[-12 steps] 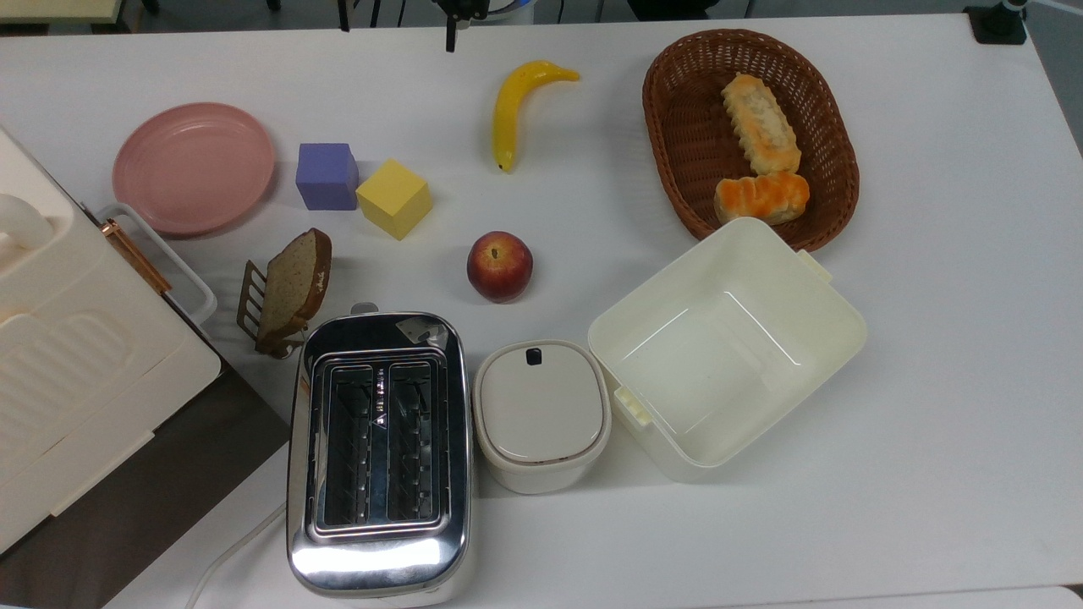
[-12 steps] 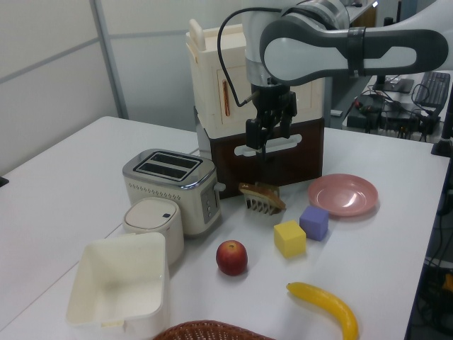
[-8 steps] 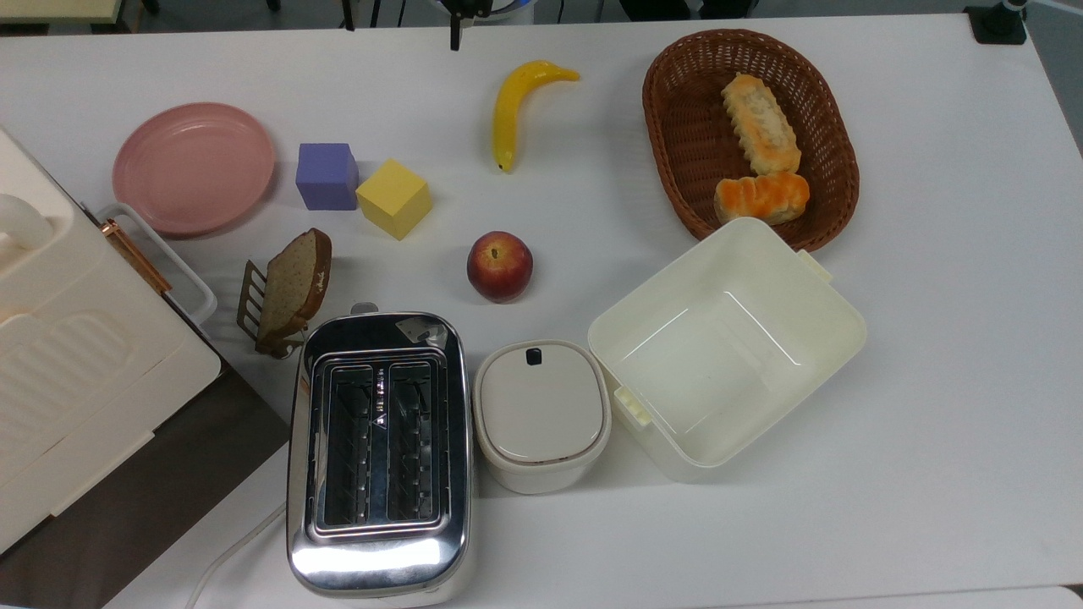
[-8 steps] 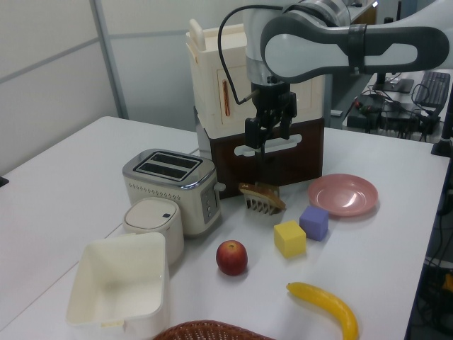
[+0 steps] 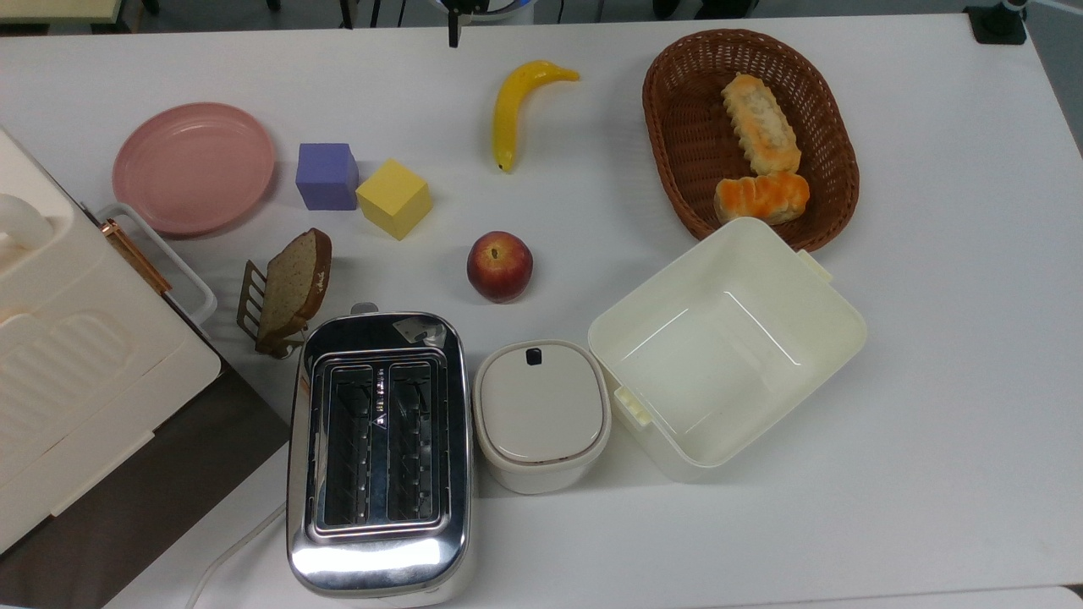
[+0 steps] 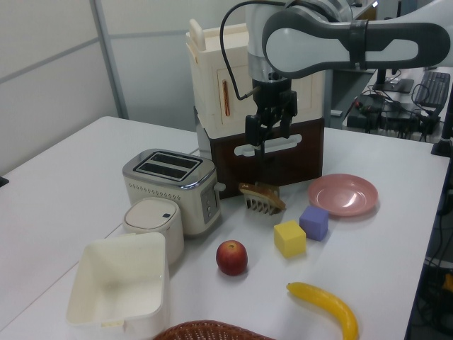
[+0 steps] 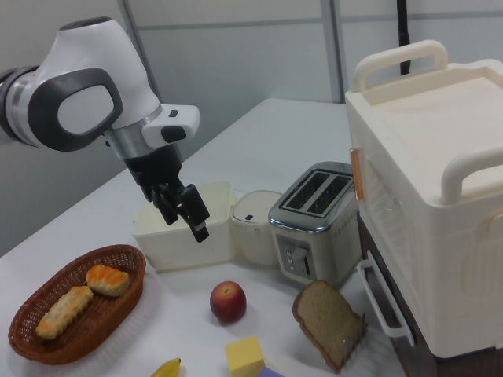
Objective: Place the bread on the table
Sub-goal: 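Move the gripper over the wicker basket toward the long striped roll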
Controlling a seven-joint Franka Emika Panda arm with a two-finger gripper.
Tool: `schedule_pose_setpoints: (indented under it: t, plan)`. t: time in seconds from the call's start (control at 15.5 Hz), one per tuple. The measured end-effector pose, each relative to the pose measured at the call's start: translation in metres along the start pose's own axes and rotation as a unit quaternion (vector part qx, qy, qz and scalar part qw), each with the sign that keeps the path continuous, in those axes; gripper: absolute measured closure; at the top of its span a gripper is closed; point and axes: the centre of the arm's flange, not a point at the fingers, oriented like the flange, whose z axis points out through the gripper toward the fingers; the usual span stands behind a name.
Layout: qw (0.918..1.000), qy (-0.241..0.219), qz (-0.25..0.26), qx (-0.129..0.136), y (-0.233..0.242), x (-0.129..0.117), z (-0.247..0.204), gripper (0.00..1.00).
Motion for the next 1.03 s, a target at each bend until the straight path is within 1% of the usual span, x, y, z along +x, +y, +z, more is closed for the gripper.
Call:
schedule_pose_setpoints:
  t: [1.03]
  plan:
    - [0.9999, -0.001, -0.011, 0.0, -0.0001, 0.0003, 0.0007, 0.0]
